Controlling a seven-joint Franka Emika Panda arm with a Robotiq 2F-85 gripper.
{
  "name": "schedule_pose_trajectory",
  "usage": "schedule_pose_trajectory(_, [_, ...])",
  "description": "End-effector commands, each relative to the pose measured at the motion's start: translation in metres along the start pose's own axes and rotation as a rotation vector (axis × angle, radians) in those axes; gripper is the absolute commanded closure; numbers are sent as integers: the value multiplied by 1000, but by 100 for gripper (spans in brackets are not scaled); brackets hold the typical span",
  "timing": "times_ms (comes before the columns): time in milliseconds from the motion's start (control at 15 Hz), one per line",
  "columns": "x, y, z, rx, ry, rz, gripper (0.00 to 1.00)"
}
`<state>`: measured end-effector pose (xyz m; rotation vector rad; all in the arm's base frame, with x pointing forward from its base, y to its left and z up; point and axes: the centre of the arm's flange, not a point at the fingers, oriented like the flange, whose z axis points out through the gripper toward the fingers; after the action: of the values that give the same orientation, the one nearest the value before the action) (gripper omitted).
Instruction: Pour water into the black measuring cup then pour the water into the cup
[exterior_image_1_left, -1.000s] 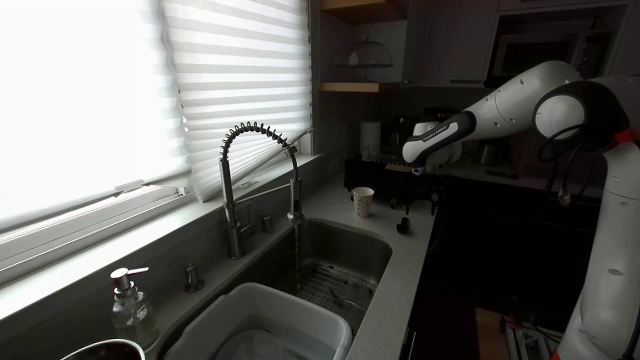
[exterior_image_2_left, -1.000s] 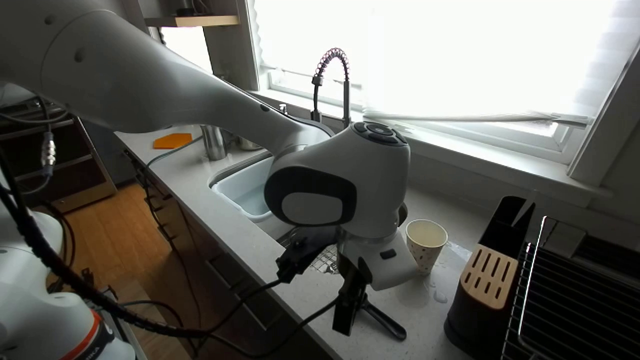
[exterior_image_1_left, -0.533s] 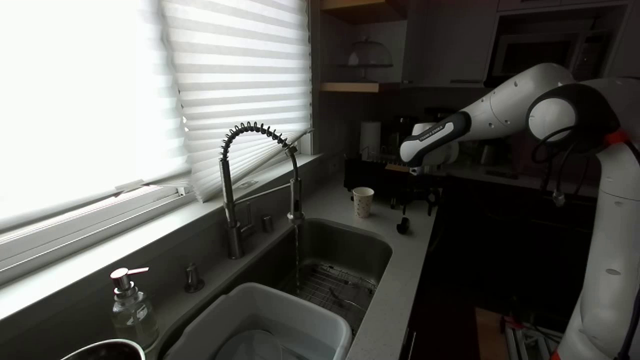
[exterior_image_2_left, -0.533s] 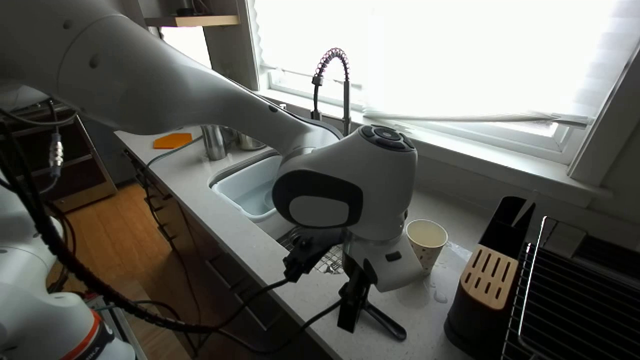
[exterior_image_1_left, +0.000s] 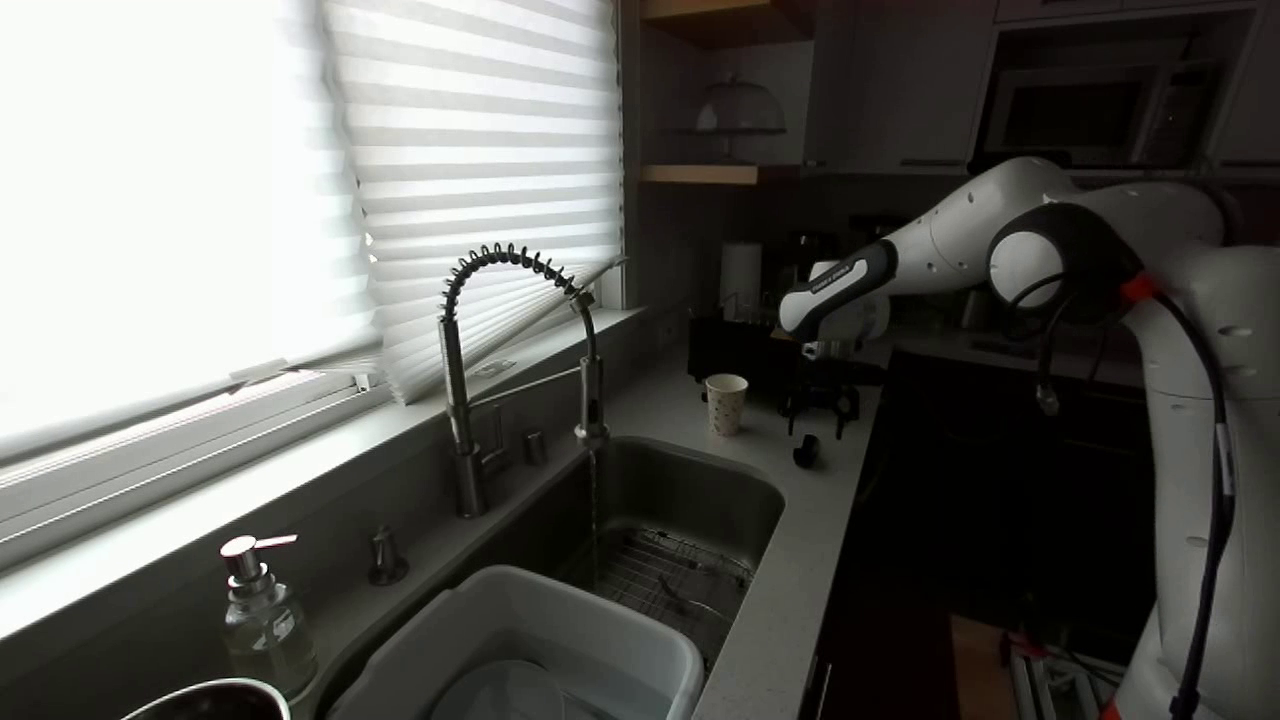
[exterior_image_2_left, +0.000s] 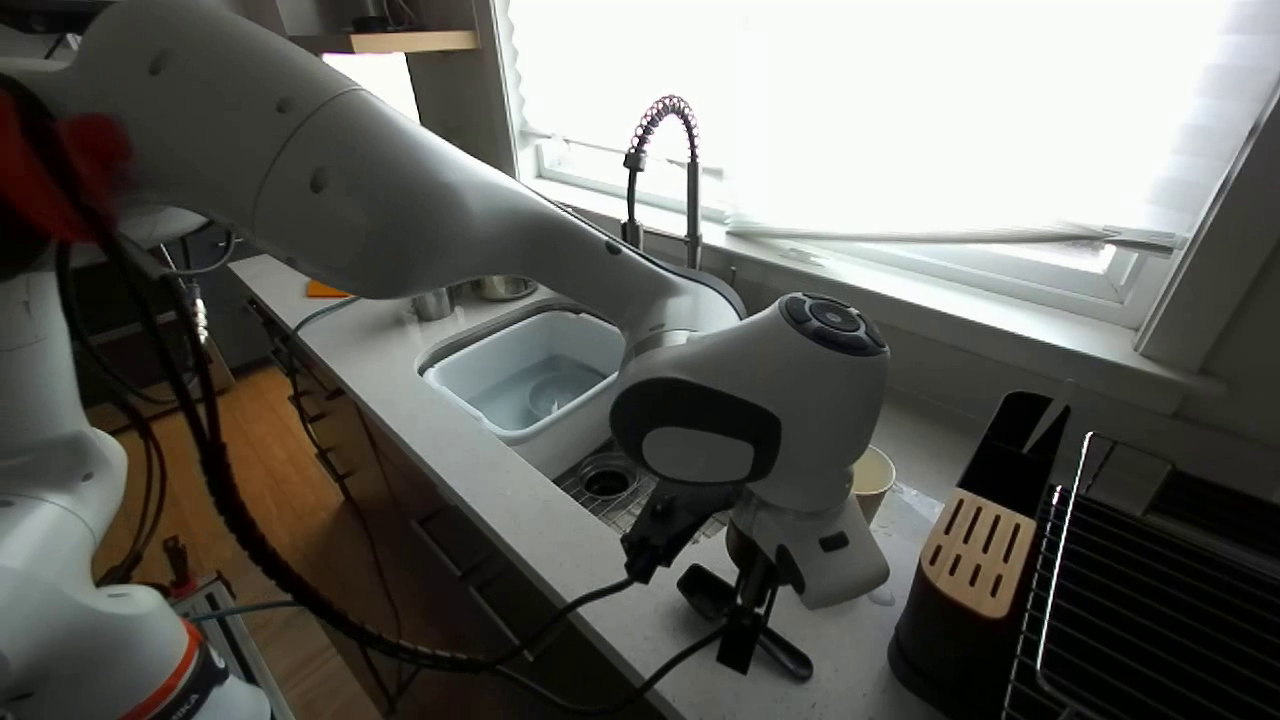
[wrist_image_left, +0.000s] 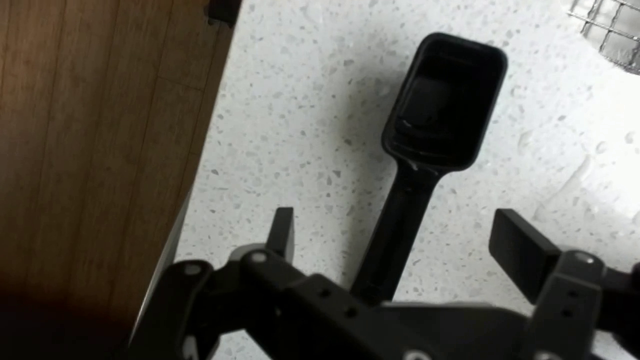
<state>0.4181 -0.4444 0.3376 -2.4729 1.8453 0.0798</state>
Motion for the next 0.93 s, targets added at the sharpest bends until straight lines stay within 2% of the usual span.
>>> schedule_pose_trajectory(0, [18, -8, 10, 1, -33, 9, 0])
schedule_pose_trajectory(200, [20, -12, 15, -7, -46, 9, 10])
schedule_pose_trajectory(267, [21, -13, 16, -7, -49, 10, 21])
schedule_pose_trajectory(333, [22, -13, 17, -8, -51, 11, 21])
schedule_pose_trajectory(467, [23, -14, 18, -13, -56, 11, 38])
schedule_pose_trajectory(533, [24, -14, 19, -14, -58, 12, 43])
schedule_pose_trajectory(800, [27, -14, 20, -17, -66, 16, 81])
schedule_pose_trajectory(867, [28, -14, 20, -17, -67, 16, 85])
